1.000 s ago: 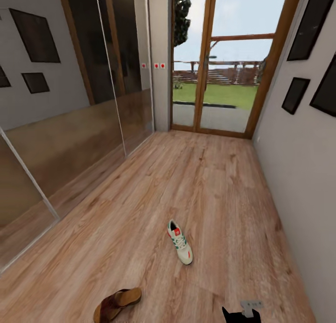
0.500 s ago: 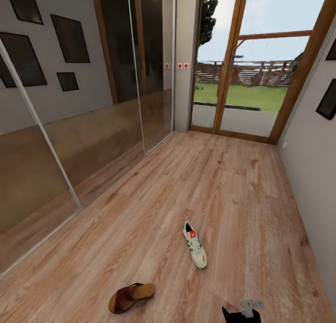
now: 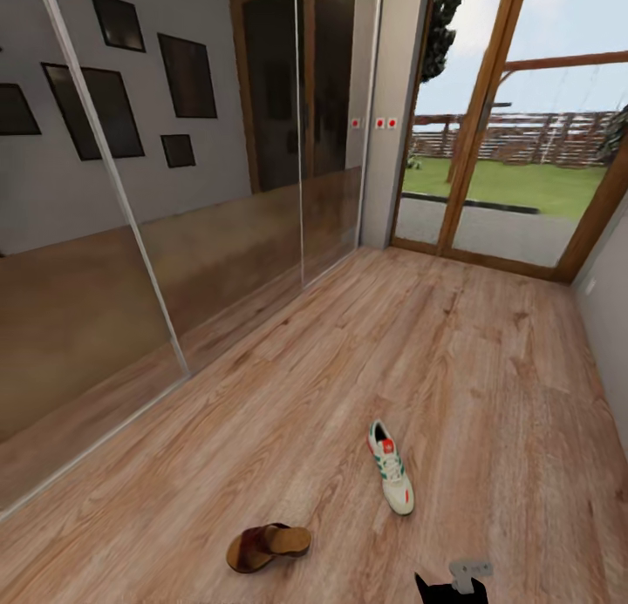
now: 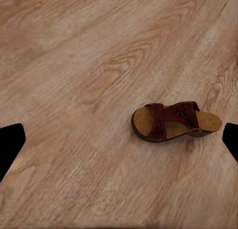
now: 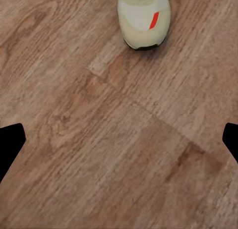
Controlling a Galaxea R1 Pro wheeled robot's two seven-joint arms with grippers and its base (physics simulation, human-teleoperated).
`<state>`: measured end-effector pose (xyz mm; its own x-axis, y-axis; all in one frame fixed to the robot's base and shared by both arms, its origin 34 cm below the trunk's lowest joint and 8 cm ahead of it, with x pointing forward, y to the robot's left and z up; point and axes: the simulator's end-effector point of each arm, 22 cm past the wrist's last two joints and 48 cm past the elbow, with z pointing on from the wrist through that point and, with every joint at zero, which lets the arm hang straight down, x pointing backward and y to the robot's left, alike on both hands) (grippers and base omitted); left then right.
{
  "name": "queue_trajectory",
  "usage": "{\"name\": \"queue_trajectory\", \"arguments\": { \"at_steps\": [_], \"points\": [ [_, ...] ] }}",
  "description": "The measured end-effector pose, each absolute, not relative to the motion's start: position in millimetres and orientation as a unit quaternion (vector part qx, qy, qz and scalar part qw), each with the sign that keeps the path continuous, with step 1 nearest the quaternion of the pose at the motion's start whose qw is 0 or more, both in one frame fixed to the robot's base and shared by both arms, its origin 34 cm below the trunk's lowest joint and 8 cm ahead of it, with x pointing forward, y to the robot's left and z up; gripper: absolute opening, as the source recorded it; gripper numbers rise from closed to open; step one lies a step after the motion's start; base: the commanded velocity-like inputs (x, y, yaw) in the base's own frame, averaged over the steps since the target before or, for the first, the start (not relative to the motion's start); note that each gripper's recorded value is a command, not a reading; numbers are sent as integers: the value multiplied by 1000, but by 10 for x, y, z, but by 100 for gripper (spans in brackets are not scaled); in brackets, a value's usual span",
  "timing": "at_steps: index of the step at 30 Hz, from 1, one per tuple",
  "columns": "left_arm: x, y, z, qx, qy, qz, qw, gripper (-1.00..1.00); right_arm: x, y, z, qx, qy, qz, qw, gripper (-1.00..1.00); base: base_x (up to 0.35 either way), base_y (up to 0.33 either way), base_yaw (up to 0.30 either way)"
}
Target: Pick up the two gym shoes and the two sandals from the corridor floor and place them onto the hallstand (shoe rack) in the corridor, making sure they are on the rack and not on the floor. Arrange them so the two gym shoes are next to each other and the two sandals are next to each other.
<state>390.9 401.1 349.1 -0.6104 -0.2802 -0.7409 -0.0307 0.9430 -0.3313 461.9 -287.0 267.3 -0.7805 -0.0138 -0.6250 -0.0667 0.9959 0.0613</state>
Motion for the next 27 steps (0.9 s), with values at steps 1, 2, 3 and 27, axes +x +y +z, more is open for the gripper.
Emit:
{"name": "queue_trajectory", "arguments": {
  "at_steps": [1, 2, 3, 27],
  "points": [
    [3909, 4011, 3491, -88, 886, -144, 433, 100, 4619, -2869, 2673, -21, 943, 40, 331, 100, 71, -217, 276],
    [3909, 4012, 3491, -88, 886, -144, 433, 100, 4619, -2872, 2674, -21, 943, 40, 331, 100, 68, -226, 276],
    [3909, 4012, 3491, -88, 886, -144, 433, 100, 4619, -2872, 2673, -21, 943, 40, 331, 100, 60, -234, 276],
    [3909, 4013, 3490, -88, 886, -144, 432, 100, 4621, -2868, 2674, -21, 942, 40, 331, 100, 5, -52, 276]
  ]
}}
